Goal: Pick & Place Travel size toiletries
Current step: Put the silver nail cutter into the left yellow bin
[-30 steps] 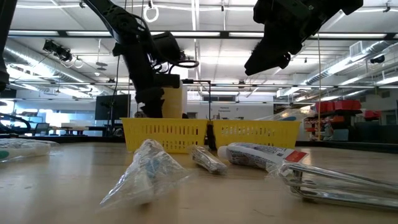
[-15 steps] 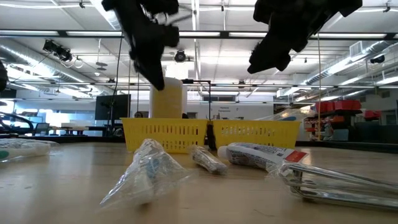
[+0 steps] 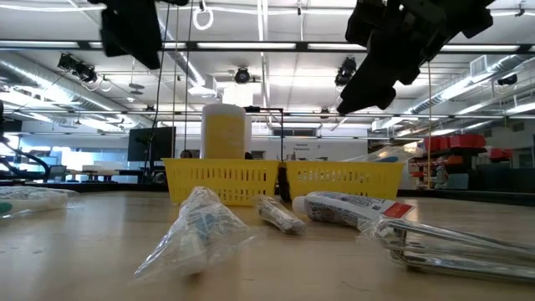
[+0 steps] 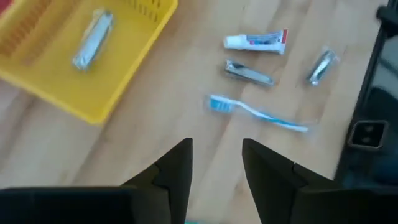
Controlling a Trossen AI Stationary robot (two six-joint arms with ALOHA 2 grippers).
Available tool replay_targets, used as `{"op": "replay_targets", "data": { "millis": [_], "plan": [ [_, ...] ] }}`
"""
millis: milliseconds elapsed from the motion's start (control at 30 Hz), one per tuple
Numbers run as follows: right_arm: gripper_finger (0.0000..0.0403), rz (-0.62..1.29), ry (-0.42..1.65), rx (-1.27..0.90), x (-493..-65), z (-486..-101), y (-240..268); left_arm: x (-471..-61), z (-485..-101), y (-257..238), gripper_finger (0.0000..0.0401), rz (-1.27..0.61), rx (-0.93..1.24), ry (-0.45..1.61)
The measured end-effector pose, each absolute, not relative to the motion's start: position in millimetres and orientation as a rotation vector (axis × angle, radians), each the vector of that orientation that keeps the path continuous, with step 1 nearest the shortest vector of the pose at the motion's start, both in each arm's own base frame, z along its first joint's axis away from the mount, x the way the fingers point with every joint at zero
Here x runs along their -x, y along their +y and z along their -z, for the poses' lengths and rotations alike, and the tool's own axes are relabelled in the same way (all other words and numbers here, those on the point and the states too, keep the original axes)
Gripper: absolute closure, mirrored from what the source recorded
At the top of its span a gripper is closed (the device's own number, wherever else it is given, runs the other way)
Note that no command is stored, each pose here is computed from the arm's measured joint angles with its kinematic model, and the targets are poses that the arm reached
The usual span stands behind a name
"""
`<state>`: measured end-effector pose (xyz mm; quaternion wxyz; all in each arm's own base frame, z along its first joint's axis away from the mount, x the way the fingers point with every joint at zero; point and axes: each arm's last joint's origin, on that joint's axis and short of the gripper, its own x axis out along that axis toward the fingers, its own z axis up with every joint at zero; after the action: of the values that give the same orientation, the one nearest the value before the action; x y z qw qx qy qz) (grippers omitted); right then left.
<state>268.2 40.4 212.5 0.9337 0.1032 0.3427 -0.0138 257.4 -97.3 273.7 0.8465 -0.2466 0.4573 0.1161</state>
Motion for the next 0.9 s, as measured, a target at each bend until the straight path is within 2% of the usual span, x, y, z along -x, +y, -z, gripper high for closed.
{"op": "replay_targets", "data": {
  "millis": [200, 367, 733, 900],
  "plan": [
    [0.0231, 0.057, 0.716, -0.280, -263.5, -201.8, 39.7, -243.2, -268.8, -119.2, 0.0246, -0.395, 0.655, 0.961],
    [0.0233, 0.083, 0.742, -0.326, -258.7, -192.6, 38.9, -235.3, -262.2, -130.9, 0.0247, -0.492, 0.686, 0.961],
    [0.0240, 0.024, 0.708, -0.303, -259.7, -195.0, 48.1, -253.7, -228.0, -152.1, 0.0248, -0.445, 0.584, 1.048],
    [0.0242, -0.151, 0.674, -0.251, -260.4, -199.7, 63.0, -263.2, -221.2, -158.5, 0.0248, -0.342, 0.511, 1.051]
  ]
}}
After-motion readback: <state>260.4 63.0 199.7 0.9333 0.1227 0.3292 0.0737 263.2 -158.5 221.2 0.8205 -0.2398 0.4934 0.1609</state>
